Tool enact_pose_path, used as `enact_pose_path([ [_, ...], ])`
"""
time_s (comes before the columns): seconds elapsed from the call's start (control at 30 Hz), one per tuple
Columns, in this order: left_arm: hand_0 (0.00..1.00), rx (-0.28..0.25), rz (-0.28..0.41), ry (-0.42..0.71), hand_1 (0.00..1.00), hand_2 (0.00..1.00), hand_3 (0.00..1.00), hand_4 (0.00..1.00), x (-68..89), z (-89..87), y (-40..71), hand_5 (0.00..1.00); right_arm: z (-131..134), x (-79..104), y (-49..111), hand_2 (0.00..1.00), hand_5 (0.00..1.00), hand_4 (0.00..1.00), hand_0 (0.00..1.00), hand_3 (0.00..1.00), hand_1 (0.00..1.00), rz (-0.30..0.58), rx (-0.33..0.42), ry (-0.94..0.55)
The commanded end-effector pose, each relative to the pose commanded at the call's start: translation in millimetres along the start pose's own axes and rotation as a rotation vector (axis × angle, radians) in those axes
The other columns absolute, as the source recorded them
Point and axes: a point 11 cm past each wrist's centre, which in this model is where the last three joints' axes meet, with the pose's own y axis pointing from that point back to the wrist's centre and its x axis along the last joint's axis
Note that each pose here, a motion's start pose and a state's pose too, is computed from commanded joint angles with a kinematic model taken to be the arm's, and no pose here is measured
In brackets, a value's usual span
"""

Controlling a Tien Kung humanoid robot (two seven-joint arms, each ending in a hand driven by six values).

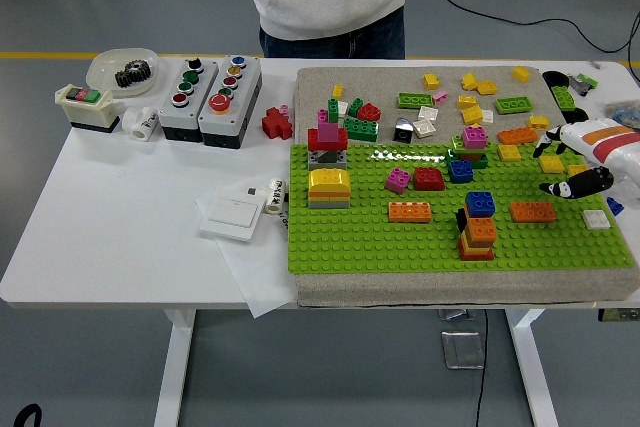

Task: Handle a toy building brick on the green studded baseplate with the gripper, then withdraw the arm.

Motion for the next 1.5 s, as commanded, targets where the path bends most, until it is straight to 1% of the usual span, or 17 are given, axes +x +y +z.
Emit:
enact_pose_path([
  [0.13,0.430,-0.003,0.012,0.004,0.462,0.520,0.589,0.624,3.3,1.7,0.2,0.753,0,-1.8,1.4,0.707,0.314,0.826,0.510,0.691,0.612,-0.013,0.001,0.019],
  [0.27,0.430,0.000,0.009,0.012,0.462,0.520,0.589,0.624,1.8,-0.2,-0.2,0.753,-2,-6.9,2.1,0.707,0.314,0.826,0.510,0.691,0.612,-0.029,0.007,0.028],
  [0.3,0.435,0.004,0.006,0.018,0.463,0.543,0.592,0.625,0.6,-1.6,-0.4,0.748,-3,-8.7,2.0,0.709,0.308,0.849,0.557,0.706,0.628,-0.033,0.009,0.029],
  [0.33,0.435,0.008,0.003,0.024,0.463,0.543,0.592,0.625,0.0,-2.3,-0.5,0.748,-3,-9.8,2.0,0.709,0.308,0.849,0.557,0.706,0.628,-0.035,0.010,0.029],
  [0.37,0.435,0.021,-0.012,0.056,0.463,0.543,0.592,0.625,-2.1,-3.7,-0.6,0.748,-4,-12.9,2.2,0.709,0.308,0.849,0.557,0.706,0.628,-0.042,0.011,0.026],
  [0.47,0.435,0.039,-0.036,0.113,0.463,0.543,0.592,0.625,-8.4,-4.7,0.0,0.748,-4,-17.7,2.7,0.709,0.308,0.849,0.557,0.706,0.628,-0.053,0.009,0.025],
  [0.5,0.557,0.048,-0.049,0.138,0.622,0.683,0.612,0.621,-11.4,-5.5,0.3,0.740,-3,-20.1,3.2,0.717,0.299,0.861,0.590,0.723,0.646,-0.057,0.007,0.022],
  [0.6,0.557,0.060,-0.076,0.183,0.622,0.683,0.612,0.621,-16.0,-6.7,0.7,0.740,-3,-23.5,3.8,0.717,0.299,0.861,0.590,0.723,0.646,-0.065,0.004,0.019],
  [0.67,0.557,0.056,-0.078,0.181,0.622,0.683,0.612,0.621,-16.0,-6.3,0.6,0.740,-3,-25.0,3.9,0.717,0.299,0.861,0.590,0.723,0.646,-0.068,0.004,0.018],
  [0.7,0.577,0.054,-0.078,0.181,0.640,0.698,0.614,0.617,-16.0,-6.1,0.6,0.729,-3,-25.6,4.0,0.717,0.298,0.863,0.587,0.722,0.642,-0.070,0.004,0.018],
  [0.93,0.570,0.050,-0.078,0.178,0.640,0.698,0.614,0.618,-16.0,-5.6,0.6,0.731,-4,-31.9,3.9,0.716,0.298,0.865,0.586,0.723,0.633,-0.092,0.004,0.021],
  [1.27,0.569,0.046,-0.077,0.165,0.639,0.698,0.615,0.619,-15.2,-4.7,0.7,0.732,-6,-39.4,-0.3,0.712,0.299,0.866,0.575,0.722,0.627,-0.111,0.002,0.012],
  [1.47,0.566,0.043,-0.075,0.162,0.639,0.697,0.615,0.629,-14.8,-4.2,0.7,0.741,-8,-43.6,-1.7,0.705,0.300,0.868,0.571,0.714,0.620,-0.125,0.003,0.010],
  [1.5,0.564,0.043,-0.074,0.162,0.639,0.697,0.621,0.645,-14.8,-4.1,0.7,0.752,-8,-44.3,-1.8,0.705,0.301,0.868,0.570,0.713,0.617,-0.126,0.002,0.009],
])
